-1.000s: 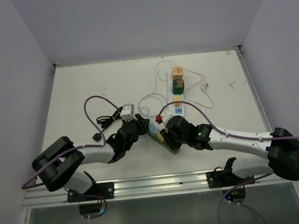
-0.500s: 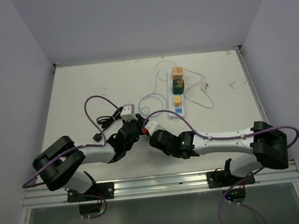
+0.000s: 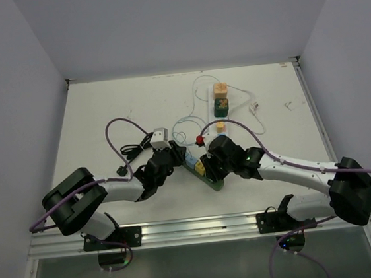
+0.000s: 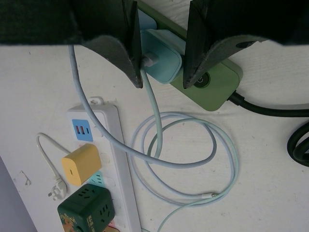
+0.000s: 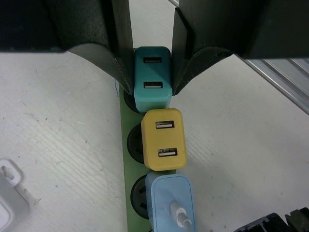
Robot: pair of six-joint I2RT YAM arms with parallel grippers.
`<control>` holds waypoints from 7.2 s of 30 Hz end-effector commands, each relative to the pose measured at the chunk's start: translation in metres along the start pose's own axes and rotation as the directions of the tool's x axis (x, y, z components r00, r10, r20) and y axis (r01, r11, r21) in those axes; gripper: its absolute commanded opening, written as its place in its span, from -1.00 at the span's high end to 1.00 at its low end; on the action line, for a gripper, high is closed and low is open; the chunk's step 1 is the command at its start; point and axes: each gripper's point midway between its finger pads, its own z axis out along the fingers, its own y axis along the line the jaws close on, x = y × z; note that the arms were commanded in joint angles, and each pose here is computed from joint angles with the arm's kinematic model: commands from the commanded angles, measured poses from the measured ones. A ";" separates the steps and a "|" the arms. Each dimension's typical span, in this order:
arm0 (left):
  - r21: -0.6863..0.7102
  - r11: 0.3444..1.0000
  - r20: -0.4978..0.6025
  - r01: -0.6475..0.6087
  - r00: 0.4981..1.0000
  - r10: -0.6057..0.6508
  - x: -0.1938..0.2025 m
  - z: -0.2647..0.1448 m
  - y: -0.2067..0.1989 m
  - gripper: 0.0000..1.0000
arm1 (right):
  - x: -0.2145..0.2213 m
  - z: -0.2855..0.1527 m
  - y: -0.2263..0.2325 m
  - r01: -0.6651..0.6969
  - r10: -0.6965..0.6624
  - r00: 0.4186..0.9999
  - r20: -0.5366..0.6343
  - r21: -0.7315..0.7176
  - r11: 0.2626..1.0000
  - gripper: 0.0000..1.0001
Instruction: Pull the plug off the socket
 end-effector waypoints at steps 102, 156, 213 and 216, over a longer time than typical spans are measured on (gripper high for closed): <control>-0.019 0.961 -0.366 -0.277 0.896 0.251 0.037 -0.045 0.020 -0.33 | -0.041 -0.063 -0.245 -0.831 0.722 0.498 0.480 0.026 0.556 -0.25; -0.038 0.952 -0.386 -0.305 0.883 0.267 0.038 -0.036 0.018 -0.36 | -0.045 0.031 0.031 0.188 -0.197 0.969 0.148 0.074 0.979 -0.15; -0.157 0.926 -0.529 -0.343 0.821 0.214 0.104 -0.047 0.077 -0.12 | -0.084 -0.010 0.043 0.099 -0.141 0.926 0.349 0.135 0.986 1.00; -0.164 0.926 -0.533 -0.341 0.820 0.208 0.106 -0.048 0.080 0.13 | -0.086 -0.014 0.036 0.036 -0.050 0.931 0.361 0.046 0.998 1.00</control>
